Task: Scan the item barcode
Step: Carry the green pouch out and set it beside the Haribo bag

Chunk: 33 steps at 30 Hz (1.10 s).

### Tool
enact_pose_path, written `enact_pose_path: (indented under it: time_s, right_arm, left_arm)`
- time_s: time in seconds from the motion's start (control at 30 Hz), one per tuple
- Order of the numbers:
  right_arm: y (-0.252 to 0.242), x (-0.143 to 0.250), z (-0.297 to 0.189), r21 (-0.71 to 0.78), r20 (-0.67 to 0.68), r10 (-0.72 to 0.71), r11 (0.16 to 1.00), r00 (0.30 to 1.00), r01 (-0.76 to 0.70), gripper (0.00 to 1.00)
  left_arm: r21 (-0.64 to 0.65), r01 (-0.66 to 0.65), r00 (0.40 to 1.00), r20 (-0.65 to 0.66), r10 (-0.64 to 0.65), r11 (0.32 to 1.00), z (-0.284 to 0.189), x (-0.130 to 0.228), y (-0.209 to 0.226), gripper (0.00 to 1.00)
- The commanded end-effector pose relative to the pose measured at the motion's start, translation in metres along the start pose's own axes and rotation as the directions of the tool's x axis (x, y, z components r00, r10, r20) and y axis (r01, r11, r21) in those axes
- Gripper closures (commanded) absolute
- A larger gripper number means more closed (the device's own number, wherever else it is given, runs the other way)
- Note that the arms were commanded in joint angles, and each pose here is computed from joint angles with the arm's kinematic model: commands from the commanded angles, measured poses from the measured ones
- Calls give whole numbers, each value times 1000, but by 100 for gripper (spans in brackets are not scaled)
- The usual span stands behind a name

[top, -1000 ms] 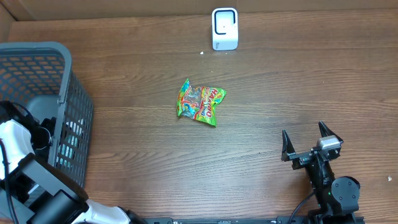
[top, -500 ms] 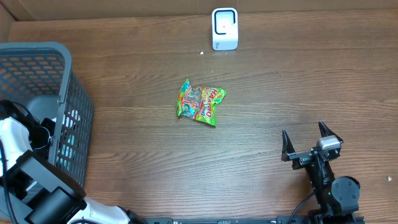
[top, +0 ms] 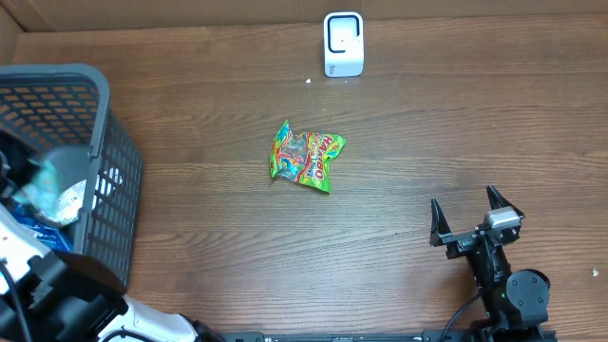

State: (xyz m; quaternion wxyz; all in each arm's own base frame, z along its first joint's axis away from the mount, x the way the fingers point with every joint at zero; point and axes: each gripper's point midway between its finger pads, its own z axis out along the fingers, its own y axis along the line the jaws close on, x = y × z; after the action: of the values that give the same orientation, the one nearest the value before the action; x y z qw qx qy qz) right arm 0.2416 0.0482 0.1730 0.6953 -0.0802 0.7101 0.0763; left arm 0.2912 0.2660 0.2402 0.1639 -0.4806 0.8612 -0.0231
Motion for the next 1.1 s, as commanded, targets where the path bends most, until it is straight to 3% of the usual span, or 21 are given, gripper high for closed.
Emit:
enact_pose_path:
  time_s: [0.0,0.13,0.23,0.4,0.7,0.93,1.07]
  right_arm:
    - [1,2,0,0,4,-2,1000,1000,2,0]
    - [1,2,0,0,4,-1,1000,1000,1,0]
    - [1,2,0,0,4,-2,1000,1000,2,0]
    - [1,2,0,0,4,-2,1000,1000,2,0]
    - [1,2,0,0,4,-2,1000,1000,2,0]
    - [1,2,0,0,4,-2,1000,1000,2,0]
    - [1,2,0,0,4,-1,1000,1000,1,0]
  left_arm:
    - [126,-130,981,163,109,984,-68,-9,-37,96]
    - [188,-276,922,328,205,943,-135,3,-75,96]
    - [205,-432,846,431,315,878,-177,32,-110,96]
    - [198,-590,760,463,456,783,-201,91,-151,96]
    - [185,-690,723,231,651,700,-154,189,-195,96]
    - [105,-737,673,17,739,668,-85,246,-203,96]
    - [91,-779,616,-75,784,620,-36,285,-209,96]
